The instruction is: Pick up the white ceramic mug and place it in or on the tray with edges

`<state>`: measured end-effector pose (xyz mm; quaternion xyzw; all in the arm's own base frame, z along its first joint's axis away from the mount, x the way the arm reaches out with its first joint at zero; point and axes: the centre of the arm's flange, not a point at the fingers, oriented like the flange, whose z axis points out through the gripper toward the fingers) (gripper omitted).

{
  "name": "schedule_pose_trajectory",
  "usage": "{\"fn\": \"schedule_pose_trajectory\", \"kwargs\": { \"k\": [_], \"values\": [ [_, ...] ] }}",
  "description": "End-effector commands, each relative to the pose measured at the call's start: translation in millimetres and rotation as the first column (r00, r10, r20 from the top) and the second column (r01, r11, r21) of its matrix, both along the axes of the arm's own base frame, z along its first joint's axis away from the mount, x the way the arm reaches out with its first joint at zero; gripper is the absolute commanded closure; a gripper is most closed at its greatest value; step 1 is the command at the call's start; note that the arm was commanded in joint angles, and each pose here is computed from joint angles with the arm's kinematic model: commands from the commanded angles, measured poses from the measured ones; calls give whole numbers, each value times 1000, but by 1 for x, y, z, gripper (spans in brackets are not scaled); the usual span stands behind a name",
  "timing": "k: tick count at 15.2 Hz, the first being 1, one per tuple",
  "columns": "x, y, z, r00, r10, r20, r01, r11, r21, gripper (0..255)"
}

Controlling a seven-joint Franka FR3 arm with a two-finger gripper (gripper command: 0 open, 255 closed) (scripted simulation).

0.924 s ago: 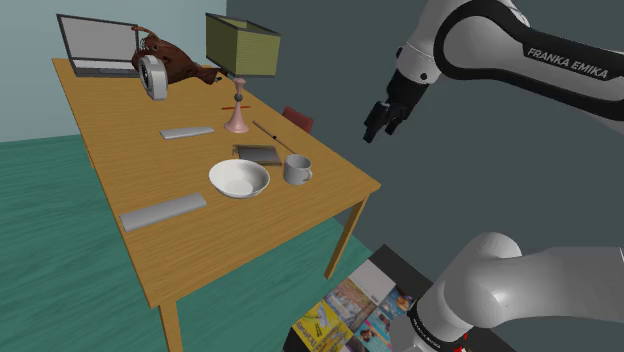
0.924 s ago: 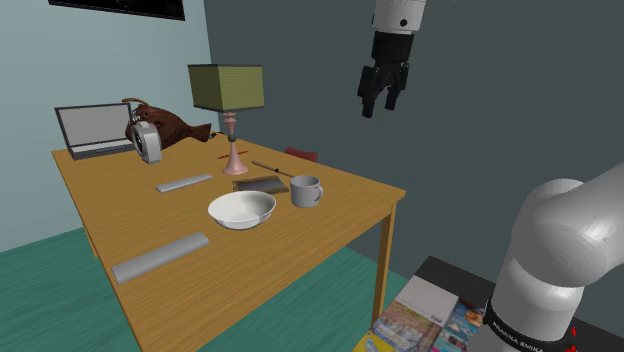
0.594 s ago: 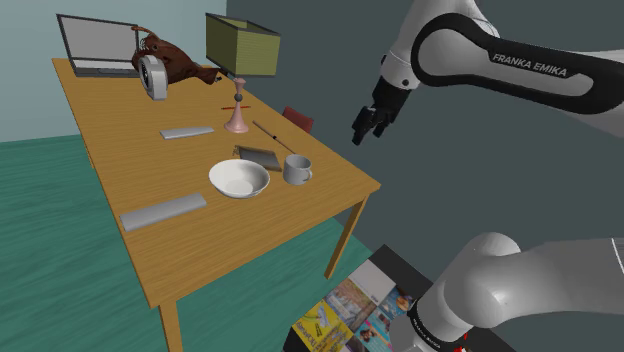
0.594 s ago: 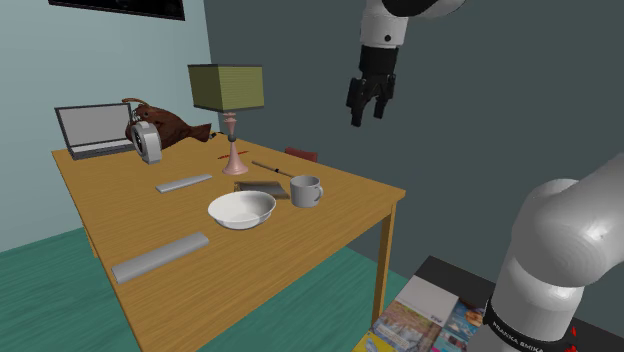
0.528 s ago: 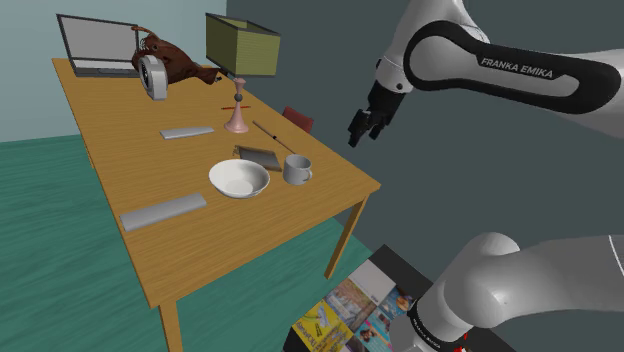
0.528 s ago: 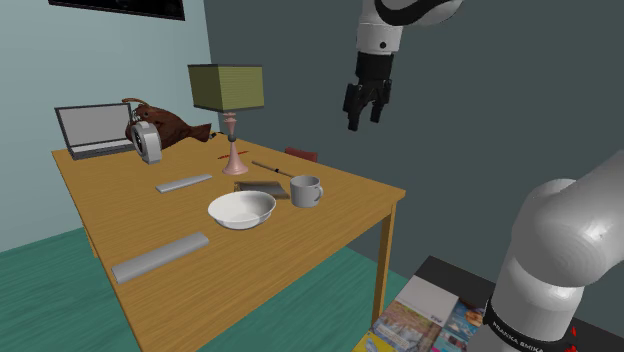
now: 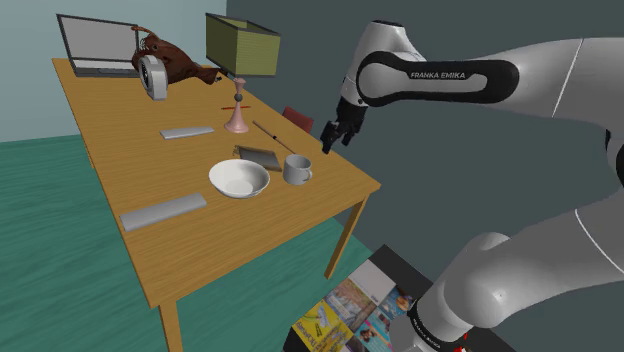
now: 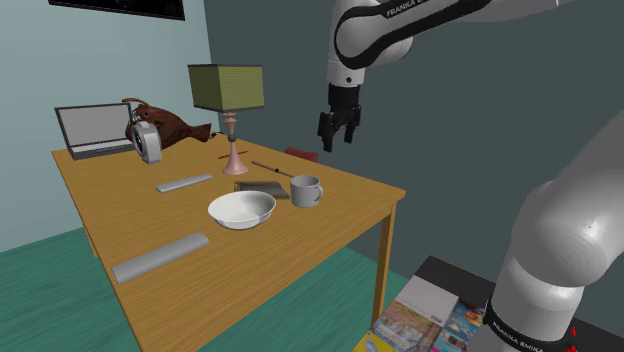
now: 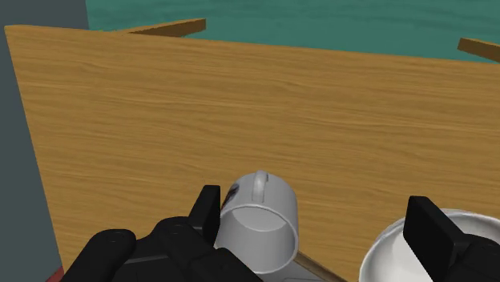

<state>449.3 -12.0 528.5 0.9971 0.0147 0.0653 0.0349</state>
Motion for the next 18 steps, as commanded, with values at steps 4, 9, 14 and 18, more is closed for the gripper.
{"fn": "schedule_pose_trajectory", "kwargs": {
  "k": [4, 9, 14, 18],
  "values": [
    [51, 1, -46, 1000, 23, -16, -23, 1000, 4, 0],
    [102, 1, -91, 998, 46, -32, -46, 999, 8, 0],
    [151, 1, -136, 996, 69, -48, -68, 998, 13, 0],
    [174, 2, -163, 995, 79, -55, -79, 997, 16, 0]
  ]
}}
